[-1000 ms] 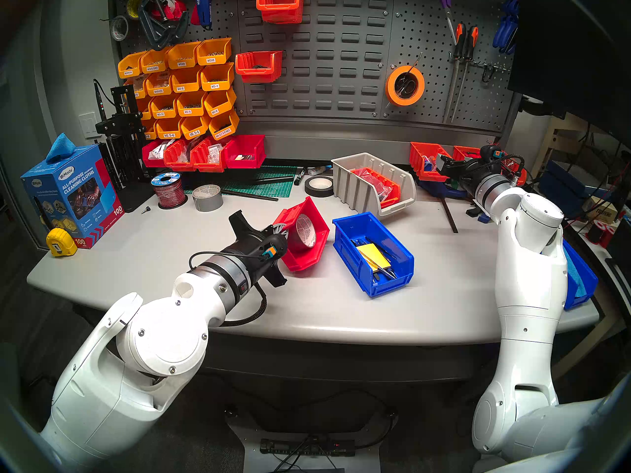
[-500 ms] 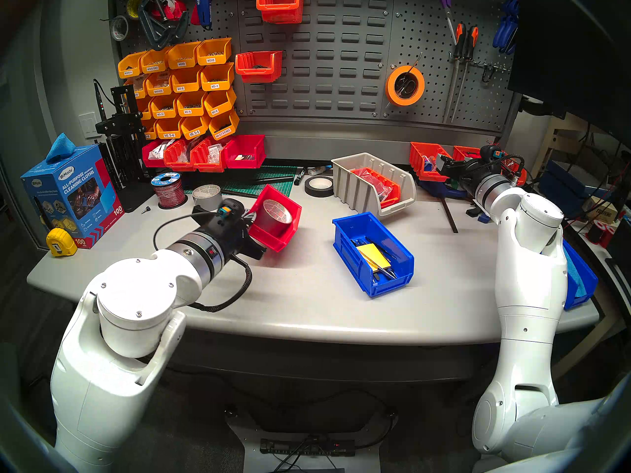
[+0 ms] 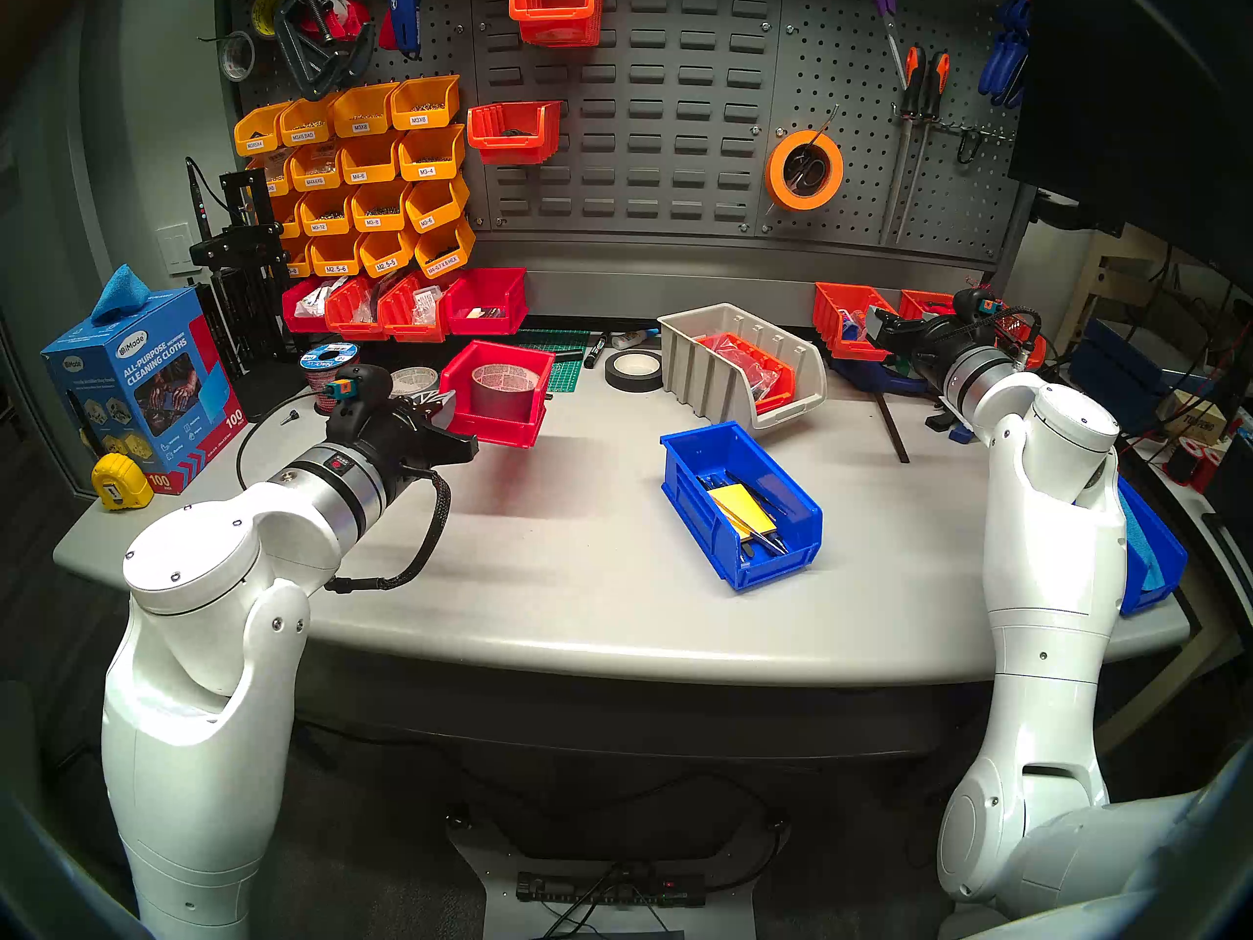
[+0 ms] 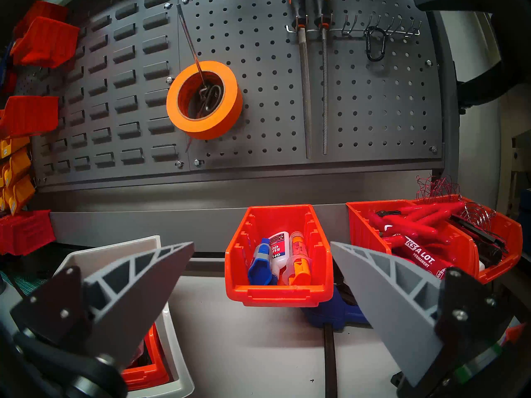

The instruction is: Hang all the unorganized tool boxes onto the wall

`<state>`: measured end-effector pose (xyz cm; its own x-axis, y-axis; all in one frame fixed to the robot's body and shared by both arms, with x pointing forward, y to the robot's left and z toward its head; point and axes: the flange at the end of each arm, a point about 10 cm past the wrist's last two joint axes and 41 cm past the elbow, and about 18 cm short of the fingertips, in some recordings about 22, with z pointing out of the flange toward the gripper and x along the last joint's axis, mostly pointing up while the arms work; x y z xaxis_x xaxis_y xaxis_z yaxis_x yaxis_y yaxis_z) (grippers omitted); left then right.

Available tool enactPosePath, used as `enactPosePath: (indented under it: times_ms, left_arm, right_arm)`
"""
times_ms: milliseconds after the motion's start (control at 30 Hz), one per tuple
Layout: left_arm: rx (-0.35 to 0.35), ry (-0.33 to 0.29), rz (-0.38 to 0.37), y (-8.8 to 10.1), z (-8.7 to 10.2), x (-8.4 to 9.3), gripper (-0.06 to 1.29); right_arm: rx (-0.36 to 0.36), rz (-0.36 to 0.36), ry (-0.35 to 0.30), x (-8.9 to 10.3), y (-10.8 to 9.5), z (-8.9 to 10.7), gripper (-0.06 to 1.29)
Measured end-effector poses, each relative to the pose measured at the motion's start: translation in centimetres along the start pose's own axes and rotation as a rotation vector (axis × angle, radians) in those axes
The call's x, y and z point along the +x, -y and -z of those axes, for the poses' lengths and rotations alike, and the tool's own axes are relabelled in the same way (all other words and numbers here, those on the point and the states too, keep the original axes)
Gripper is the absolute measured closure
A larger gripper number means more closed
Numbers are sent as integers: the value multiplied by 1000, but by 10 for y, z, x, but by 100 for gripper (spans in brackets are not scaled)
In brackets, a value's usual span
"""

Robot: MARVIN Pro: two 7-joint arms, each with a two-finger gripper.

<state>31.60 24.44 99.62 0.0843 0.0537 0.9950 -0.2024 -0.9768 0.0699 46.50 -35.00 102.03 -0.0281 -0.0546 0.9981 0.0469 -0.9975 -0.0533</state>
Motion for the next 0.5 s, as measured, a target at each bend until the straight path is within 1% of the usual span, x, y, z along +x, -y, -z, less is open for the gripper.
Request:
enactPosePath:
  times_ms: [100, 267, 333, 500]
  left_arm:
    - [-12, -31, 51, 0, 4, -4, 125]
    - [-32, -63, 82, -2, 9, -13, 125]
    - [-43, -63, 84, -2, 10, -17, 125]
    - [-67, -39, 69, -6, 12, -26, 125]
  right_arm:
    - [0, 0, 0, 0, 0, 0, -1]
    - [0, 0, 0, 0, 0, 0, -1]
    - [0, 0, -1, 0, 0, 0, -1]
    - [0, 0, -1, 0, 0, 0, -1]
